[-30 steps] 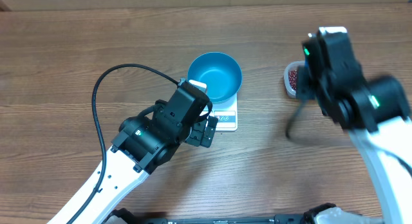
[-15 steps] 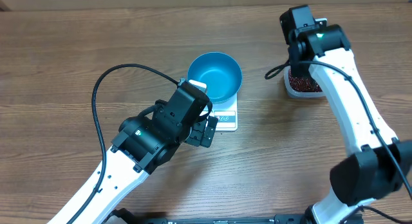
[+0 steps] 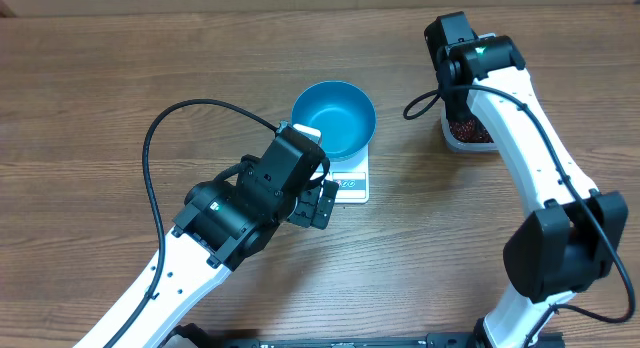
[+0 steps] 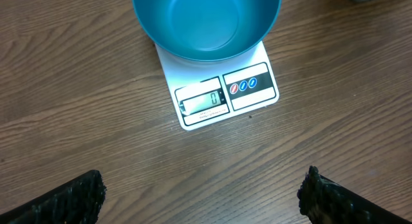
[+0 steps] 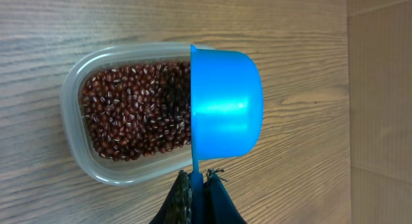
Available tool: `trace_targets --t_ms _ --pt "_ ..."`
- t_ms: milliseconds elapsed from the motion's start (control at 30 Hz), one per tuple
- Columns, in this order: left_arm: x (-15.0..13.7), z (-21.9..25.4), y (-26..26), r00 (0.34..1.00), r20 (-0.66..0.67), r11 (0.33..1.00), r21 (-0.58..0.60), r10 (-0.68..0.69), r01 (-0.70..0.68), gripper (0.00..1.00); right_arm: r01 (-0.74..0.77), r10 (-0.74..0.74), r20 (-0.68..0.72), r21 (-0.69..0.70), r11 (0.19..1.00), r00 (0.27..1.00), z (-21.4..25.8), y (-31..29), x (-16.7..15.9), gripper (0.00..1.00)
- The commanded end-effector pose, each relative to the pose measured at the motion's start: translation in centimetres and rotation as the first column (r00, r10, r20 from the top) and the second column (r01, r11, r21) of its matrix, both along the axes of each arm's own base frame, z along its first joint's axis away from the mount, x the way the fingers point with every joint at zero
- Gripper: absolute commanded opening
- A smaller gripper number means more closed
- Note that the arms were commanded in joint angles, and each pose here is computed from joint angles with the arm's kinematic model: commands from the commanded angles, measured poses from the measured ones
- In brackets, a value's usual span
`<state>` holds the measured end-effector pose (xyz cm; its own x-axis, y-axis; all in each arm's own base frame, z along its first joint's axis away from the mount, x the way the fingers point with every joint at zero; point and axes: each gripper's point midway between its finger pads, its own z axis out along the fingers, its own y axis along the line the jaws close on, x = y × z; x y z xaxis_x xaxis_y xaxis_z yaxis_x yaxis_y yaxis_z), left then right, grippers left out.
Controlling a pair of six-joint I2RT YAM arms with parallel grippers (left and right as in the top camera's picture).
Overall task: Scoop item into bowl and weigh 150g on scale
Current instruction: 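Push the scoop through the red beans with the right gripper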
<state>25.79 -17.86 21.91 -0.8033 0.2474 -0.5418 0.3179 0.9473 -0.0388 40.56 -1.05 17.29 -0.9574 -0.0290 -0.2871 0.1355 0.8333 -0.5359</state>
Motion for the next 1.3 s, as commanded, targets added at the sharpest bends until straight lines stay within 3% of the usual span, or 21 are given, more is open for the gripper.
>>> trace_targets --t_ms 0,500,1267 --pt "0.1 0.6 0.2 1.0 0.015 1.0 -0.017 0.007 -0.007 1.0 0.026 -0.026 0.011 -0.017 1.0 1.0 -0.3 -0.3 0.7 0.04" --pt "0.1 0.6 0.2 1.0 0.015 1.0 -0.017 0.007 -0.007 1.0 0.051 -0.052 -0.014 -0.003 0.999 0.999 -1.4 -1.3 0.9 0.04" --pt "0.1 0.6 0.2 1.0 0.015 1.0 -0.017 0.007 -0.007 1.0 -0.013 0.045 -0.129 0.238 0.971 0.991 -5.7 2.5 0.9 0.04"
